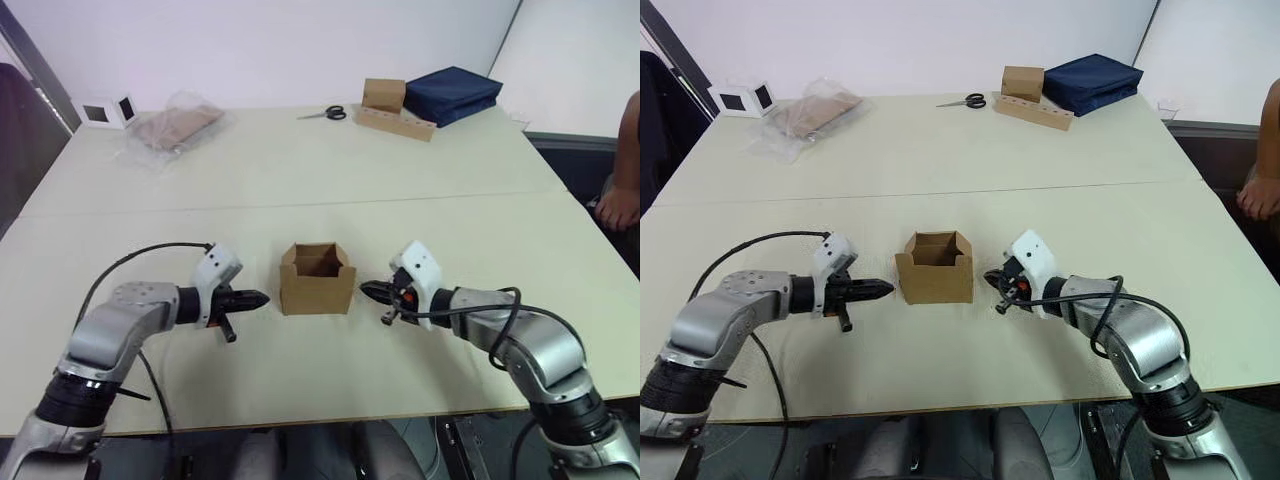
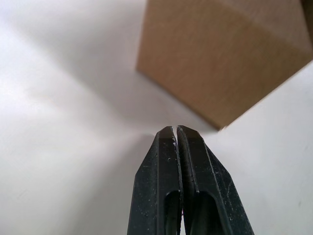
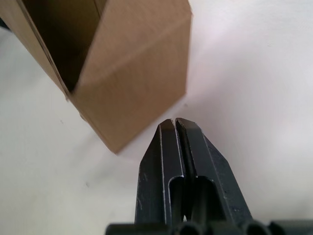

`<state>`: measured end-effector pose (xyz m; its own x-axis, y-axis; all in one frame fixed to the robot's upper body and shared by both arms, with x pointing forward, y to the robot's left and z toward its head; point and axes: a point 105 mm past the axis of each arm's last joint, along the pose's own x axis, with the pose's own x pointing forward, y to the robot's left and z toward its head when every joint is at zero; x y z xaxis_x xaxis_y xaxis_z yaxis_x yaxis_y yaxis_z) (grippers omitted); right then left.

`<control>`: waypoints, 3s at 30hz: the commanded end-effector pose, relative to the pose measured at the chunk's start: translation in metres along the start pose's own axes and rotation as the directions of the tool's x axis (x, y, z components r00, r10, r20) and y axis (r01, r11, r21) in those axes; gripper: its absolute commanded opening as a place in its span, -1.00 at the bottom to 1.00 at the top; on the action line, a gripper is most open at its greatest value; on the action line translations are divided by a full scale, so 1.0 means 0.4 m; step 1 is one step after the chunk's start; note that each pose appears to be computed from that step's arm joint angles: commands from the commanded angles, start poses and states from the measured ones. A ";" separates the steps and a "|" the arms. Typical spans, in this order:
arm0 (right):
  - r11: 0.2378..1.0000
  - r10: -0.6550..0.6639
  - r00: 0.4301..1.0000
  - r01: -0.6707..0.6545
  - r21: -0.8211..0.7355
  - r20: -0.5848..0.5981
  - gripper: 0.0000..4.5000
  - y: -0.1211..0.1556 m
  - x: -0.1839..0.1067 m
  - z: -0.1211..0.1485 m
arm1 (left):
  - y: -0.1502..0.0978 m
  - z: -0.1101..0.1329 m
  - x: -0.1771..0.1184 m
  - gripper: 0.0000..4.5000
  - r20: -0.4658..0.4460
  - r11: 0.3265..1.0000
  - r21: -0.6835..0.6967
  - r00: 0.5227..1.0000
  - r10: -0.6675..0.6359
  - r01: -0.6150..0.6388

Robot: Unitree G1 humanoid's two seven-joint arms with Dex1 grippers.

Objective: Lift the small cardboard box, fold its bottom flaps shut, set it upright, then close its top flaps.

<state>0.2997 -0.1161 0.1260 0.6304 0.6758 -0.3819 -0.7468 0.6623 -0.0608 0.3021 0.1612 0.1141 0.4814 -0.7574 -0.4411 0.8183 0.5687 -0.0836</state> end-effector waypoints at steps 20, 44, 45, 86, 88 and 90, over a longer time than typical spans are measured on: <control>0.965 0.221 0.921 -0.254 0.068 0.320 -1.00 0.036 0.033 0.149 | -0.044 0.176 0.000 -0.96 0.276 0.984 0.034 0.945 -0.176 0.173; 0.974 0.215 0.954 -0.224 0.018 0.211 -1.00 0.041 0.072 0.068 | -0.043 0.080 0.070 -0.96 0.133 0.988 0.026 0.979 -0.152 0.150; 0.975 0.214 0.952 -0.223 0.016 0.219 -1.00 0.039 0.069 0.075 | -0.045 0.084 0.068 -0.96 0.141 0.988 0.023 0.978 -0.156 0.155; 0.907 0.421 0.880 -0.404 -0.117 0.221 -1.00 0.168 0.012 0.181 | 0.084 0.238 0.169 -0.96 0.237 0.958 0.140 0.931 -0.279 0.251; 0.908 0.419 0.882 -0.404 -0.111 0.216 -1.00 0.167 0.019 0.179 | 0.076 0.247 0.175 -0.96 0.256 0.951 0.121 0.917 -0.306 0.284; 0.910 0.415 0.884 -0.401 -0.108 0.213 -1.00 0.165 0.025 0.178 | 0.069 0.247 0.179 -0.96 0.248 0.944 0.131 0.911 -0.328 0.304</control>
<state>0.2718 -0.0476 0.1727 0.2995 0.9332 -0.1987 -0.9487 0.3134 0.0420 0.3886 0.0915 0.1522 0.2580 -0.9474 -0.1894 0.9485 0.2857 -0.1371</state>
